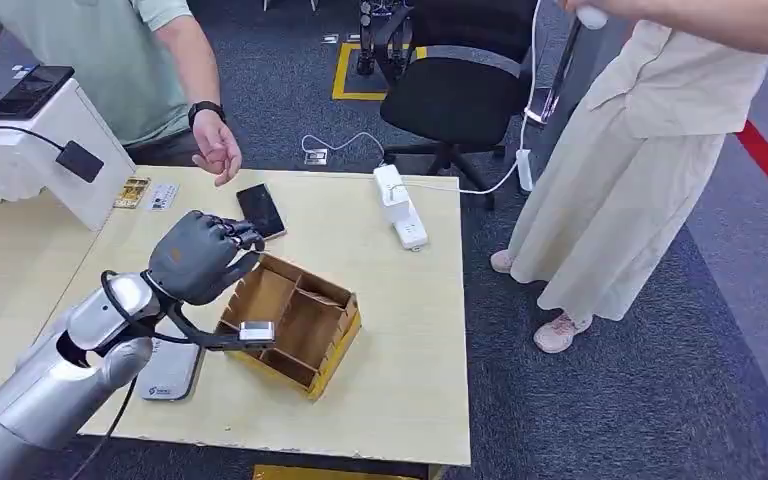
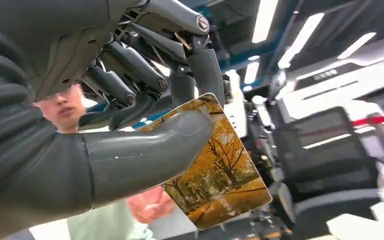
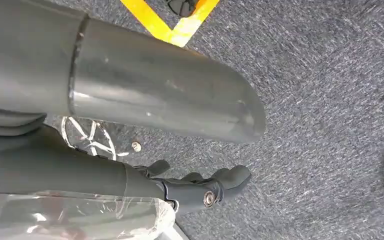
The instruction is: Pass the card to the sensor for recognition and then transmit it.
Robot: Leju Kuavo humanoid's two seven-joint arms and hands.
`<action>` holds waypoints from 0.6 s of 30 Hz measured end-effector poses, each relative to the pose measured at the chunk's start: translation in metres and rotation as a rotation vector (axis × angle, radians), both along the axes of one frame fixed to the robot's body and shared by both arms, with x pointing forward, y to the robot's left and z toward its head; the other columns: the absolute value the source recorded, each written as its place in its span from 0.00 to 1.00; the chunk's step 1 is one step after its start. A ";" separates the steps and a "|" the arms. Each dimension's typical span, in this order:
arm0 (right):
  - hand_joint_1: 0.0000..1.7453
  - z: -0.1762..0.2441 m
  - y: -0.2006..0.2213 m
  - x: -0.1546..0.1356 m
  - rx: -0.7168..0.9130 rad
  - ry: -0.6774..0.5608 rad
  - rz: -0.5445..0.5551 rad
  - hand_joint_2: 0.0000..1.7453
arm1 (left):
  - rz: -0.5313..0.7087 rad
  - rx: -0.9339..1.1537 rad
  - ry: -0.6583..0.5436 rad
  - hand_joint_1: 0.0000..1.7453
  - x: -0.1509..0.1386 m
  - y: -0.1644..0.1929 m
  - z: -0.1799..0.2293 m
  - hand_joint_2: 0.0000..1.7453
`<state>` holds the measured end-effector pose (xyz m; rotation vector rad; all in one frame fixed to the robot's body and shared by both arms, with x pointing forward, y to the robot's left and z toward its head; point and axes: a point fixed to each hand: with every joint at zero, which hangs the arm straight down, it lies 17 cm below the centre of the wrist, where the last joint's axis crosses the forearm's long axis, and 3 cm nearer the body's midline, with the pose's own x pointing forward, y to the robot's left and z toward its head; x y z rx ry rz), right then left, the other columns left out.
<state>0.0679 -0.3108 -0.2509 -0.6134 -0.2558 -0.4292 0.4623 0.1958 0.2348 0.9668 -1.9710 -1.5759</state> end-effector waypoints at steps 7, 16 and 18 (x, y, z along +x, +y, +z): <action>0.00 0.000 0.001 -0.001 0.002 0.004 0.000 0.00 | 0.082 -0.060 -0.046 1.00 0.017 0.016 0.001 1.00; 0.00 0.000 0.001 -0.001 0.003 0.006 -0.001 0.00 | 0.161 -0.097 -0.061 1.00 0.033 0.031 -0.005 1.00; 0.00 0.000 0.001 -0.001 0.003 0.006 -0.001 0.00 | 0.178 -0.099 -0.063 1.00 0.036 0.036 -0.007 1.00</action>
